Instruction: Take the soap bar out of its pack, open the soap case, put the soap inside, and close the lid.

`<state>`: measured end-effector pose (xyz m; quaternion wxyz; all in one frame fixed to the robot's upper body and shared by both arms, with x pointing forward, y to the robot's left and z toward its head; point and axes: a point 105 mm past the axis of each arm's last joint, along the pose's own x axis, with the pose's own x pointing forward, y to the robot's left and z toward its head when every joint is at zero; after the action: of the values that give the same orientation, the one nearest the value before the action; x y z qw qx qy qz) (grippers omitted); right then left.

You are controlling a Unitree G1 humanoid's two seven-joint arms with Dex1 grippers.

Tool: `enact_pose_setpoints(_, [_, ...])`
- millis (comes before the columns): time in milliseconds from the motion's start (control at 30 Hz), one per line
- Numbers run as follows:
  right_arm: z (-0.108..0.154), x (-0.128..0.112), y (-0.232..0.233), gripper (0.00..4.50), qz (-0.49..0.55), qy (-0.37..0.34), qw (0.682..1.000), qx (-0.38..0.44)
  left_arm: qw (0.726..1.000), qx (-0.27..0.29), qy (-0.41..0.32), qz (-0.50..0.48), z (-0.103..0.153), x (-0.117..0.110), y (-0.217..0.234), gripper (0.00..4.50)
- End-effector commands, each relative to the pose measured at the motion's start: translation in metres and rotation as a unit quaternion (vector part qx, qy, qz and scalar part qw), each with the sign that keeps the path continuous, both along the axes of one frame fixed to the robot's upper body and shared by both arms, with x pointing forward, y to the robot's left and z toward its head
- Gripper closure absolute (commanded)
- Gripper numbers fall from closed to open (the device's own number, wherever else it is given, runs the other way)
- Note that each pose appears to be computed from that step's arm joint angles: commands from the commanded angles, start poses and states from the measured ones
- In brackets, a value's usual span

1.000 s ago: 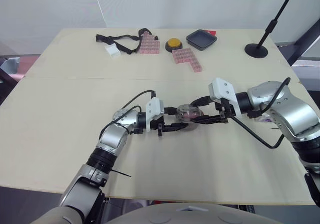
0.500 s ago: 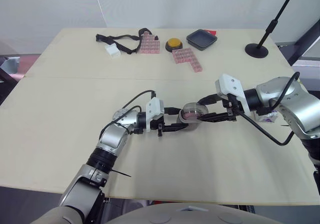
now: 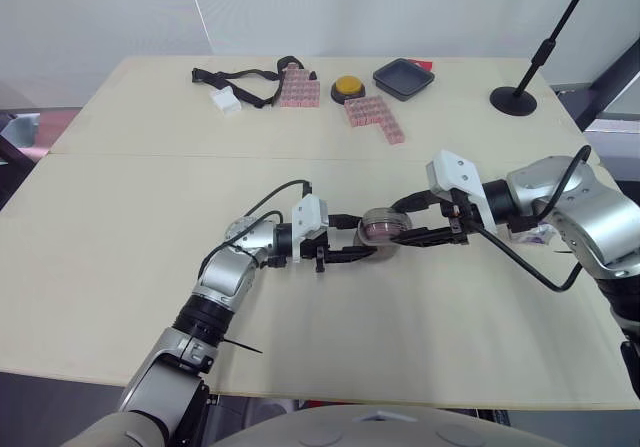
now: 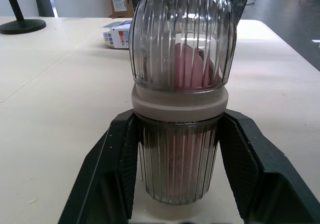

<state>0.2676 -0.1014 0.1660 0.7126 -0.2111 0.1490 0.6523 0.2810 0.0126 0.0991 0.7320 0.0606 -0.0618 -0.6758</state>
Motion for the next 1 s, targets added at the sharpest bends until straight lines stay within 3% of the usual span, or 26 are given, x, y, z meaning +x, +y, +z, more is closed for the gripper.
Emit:
enact_pose_setpoints(33, [0.003, -0.003, 0.003, 2.54, 0.013, -0.012, 1.000, 0.004, 1.000, 0.001, -0.013, 0.002, 0.004, -0.001, 0.001, 2.63])
enact_pose_setpoints(1000, [-0.022, 0.000, -0.002, 2.54, 0.003, 0.011, 1.000, -0.022, 1.000, 0.001, -0.012, 0.005, 0.005, 0.000, 0.002, 2.63])
